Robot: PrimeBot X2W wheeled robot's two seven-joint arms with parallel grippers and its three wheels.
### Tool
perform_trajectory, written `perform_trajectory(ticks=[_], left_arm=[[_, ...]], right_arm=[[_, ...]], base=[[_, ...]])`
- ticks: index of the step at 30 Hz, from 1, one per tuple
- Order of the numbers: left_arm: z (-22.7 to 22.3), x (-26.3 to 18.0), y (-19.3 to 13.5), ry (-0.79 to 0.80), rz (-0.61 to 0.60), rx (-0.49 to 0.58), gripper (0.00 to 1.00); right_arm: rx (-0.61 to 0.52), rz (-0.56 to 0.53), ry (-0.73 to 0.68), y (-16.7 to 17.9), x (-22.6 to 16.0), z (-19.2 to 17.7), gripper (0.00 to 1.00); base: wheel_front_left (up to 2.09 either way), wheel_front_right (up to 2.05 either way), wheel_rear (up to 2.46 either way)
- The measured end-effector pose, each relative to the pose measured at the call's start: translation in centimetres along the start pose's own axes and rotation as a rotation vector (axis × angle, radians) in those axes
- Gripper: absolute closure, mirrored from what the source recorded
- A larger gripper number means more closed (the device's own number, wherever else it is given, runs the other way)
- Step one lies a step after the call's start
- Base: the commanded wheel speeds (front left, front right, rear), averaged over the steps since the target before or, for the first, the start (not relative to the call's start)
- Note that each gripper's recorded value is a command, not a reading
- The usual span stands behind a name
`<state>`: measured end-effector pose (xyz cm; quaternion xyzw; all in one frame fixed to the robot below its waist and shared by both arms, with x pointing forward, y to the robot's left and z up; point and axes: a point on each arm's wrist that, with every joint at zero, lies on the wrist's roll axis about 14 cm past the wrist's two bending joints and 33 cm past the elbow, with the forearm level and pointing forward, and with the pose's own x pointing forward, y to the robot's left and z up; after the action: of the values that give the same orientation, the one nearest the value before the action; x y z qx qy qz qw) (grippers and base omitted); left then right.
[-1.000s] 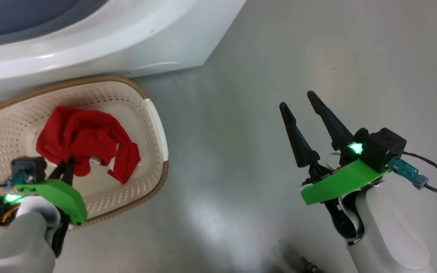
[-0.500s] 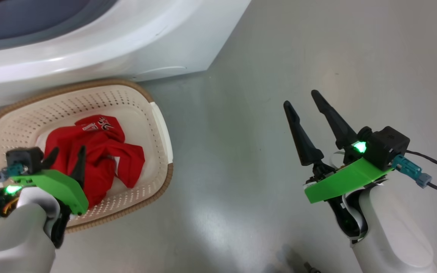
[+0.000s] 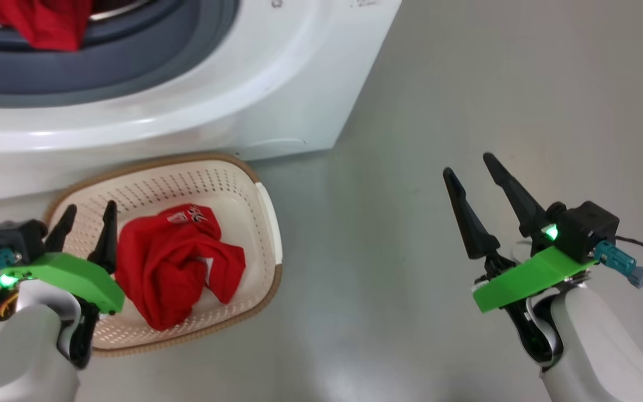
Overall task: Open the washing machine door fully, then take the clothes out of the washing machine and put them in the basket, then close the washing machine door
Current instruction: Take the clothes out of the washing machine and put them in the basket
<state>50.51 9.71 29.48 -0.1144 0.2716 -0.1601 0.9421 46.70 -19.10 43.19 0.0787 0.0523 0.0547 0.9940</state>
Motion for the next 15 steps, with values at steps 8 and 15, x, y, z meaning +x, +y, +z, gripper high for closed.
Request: perform_trajectory(ticks=[8, 15], left_arm=[[4.4, -3.3, 0.0, -0.152, 0.04, -0.004, 0.0], [7.6, -6.9, 0.0, -0.278, 0.068, 0.03, 0.0]], right_arm=[[-0.012, 0.03, -0.031, 0.9, -1.1, 1.7, 0.0], [-0.024, 0.052, -0.061, 1.5, -2.4, 3.3, 0.0]], base=[[0.0, 0.0, 0.0], [0.0, 0.0, 0.0]])
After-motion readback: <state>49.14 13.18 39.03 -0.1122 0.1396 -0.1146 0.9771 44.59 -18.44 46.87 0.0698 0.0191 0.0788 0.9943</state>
